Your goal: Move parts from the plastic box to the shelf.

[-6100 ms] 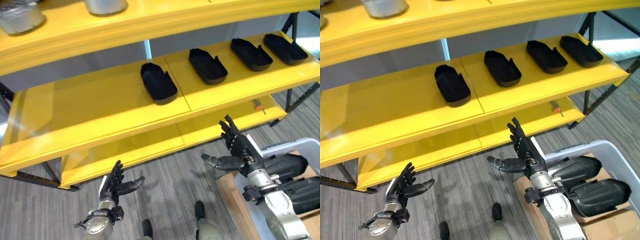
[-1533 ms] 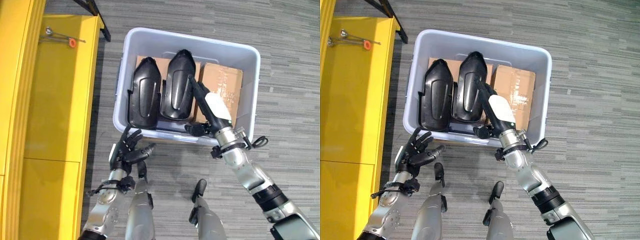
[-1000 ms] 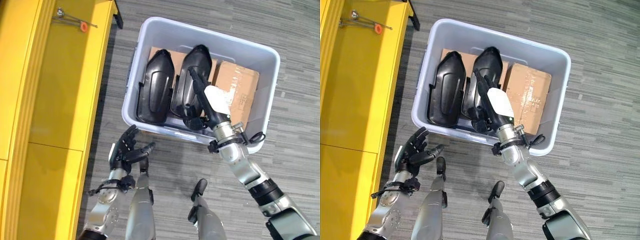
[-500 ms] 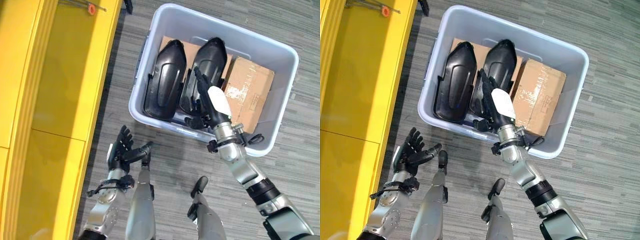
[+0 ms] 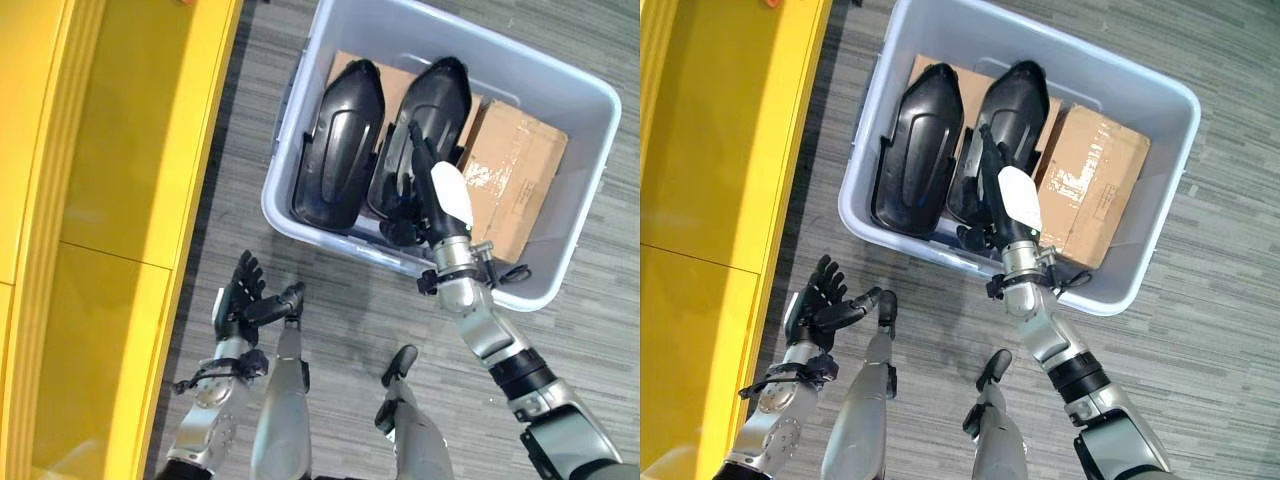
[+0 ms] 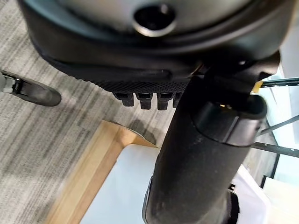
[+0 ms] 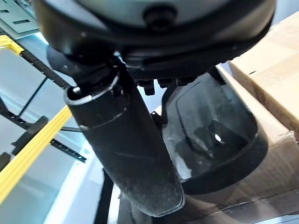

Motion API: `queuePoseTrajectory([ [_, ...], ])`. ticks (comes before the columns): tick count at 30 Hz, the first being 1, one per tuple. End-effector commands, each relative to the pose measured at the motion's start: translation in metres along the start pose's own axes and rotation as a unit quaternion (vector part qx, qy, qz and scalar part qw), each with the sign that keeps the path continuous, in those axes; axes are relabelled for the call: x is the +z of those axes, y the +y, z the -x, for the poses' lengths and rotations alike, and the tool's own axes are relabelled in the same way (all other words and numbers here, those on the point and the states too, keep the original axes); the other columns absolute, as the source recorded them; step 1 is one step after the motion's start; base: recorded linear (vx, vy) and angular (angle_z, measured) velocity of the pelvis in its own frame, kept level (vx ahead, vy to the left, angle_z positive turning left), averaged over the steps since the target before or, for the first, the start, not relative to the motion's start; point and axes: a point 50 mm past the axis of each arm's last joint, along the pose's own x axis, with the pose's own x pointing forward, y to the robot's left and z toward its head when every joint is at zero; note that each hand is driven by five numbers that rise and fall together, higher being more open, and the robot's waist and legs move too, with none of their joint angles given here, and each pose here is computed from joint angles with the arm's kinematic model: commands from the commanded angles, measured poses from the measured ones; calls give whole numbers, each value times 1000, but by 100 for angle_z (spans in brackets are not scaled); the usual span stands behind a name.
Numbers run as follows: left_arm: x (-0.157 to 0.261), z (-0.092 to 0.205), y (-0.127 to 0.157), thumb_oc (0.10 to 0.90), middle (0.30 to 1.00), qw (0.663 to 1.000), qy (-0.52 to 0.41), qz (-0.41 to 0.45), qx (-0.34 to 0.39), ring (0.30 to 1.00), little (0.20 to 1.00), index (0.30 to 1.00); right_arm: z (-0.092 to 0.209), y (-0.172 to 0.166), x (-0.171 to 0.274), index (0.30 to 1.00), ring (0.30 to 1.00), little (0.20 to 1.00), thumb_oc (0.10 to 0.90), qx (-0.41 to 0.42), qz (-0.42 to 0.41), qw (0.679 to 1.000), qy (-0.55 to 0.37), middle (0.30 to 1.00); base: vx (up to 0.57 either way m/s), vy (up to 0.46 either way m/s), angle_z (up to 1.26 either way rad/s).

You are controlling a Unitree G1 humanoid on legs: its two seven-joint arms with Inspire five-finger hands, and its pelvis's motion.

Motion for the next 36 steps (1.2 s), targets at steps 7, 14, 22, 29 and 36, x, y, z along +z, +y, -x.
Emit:
queuePoseTrajectory([
  [7,34,0,-13,900,1000,995,-95,11,-31,1000,1000,1000,-38,-40,29,1000,1000,1000,900,-117,29,990,-70,1000,-4,3,0],
  [14,35,-1,-16,900,1000,994,-98,15,-36,1000,1000,1000,-41,-25,22,1000,1000,1000,900,-90,35,994,-47,1000,0,0,0],
  [22,31,-2,-20,900,1000,995,-92,17,-40,1000,1000,1000,-44,-5,6,1000,1000,1000,900,-53,34,998,6,1000,-3,4,1],
  [29,30,-4,-21,900,1000,995,-88,14,-42,1000,1000,1000,-39,7,-2,1000,1000,1000,900,-23,20,999,29,1000,-2,3,1],
  [36,30,-3,-22,900,1000,995,-88,15,-45,1000,1000,1000,-39,2,-9,1000,1000,1000,900,-29,25,998,39,1000,0,0,0],
])
